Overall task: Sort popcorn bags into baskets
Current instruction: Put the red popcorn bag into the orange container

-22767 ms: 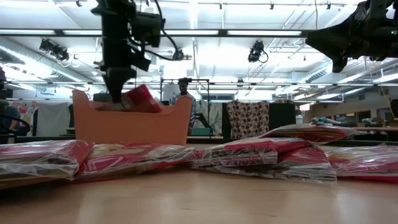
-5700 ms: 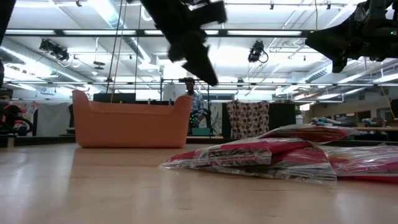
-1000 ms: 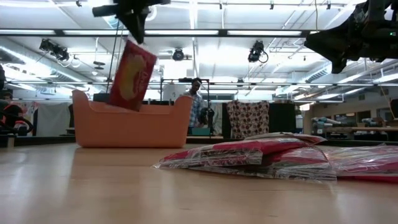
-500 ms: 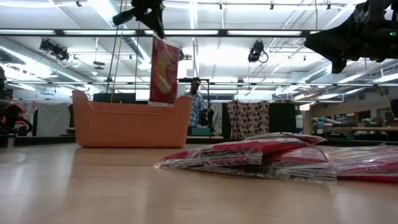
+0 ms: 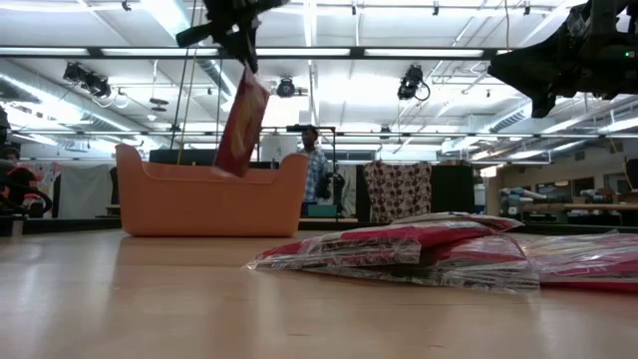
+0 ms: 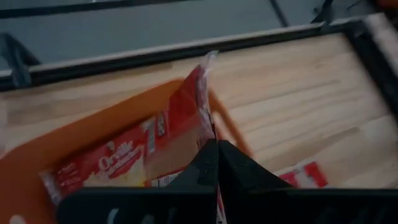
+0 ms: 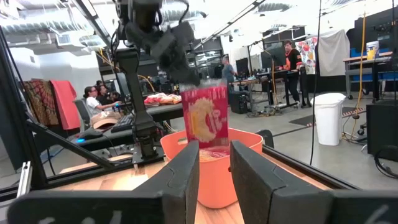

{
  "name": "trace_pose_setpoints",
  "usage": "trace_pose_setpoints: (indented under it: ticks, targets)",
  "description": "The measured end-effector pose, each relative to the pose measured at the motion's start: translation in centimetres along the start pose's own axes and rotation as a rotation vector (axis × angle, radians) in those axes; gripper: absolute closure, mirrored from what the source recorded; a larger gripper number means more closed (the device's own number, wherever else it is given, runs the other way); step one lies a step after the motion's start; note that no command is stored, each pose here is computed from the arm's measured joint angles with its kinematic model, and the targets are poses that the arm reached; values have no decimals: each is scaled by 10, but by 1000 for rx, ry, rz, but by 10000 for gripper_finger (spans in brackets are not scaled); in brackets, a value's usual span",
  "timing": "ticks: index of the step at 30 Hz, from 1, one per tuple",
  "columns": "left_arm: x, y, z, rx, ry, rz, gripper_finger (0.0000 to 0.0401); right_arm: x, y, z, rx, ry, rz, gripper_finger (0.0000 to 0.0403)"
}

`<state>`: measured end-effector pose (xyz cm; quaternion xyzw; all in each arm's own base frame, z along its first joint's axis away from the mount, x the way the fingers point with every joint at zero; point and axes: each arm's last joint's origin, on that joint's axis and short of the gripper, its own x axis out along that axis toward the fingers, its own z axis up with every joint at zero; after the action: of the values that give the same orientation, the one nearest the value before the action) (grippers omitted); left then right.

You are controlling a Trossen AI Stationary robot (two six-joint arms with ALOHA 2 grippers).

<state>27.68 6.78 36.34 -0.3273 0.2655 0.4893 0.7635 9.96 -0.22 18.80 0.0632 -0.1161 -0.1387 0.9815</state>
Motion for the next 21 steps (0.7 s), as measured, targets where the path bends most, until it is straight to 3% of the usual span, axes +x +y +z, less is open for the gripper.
trace_pose_setpoints:
  ticks: [7, 13, 21]
  targets:
    - [25, 2, -13, -23, 9, -2, 395, 0, 0, 0, 0, 0, 0, 307]
    - [27, 1, -5, -10, -75, -4, 395, 0, 0, 0, 0, 0, 0, 307]
    - [21, 0, -16, 37, -95, 57, 394, 0, 0, 0, 0, 0, 0, 307]
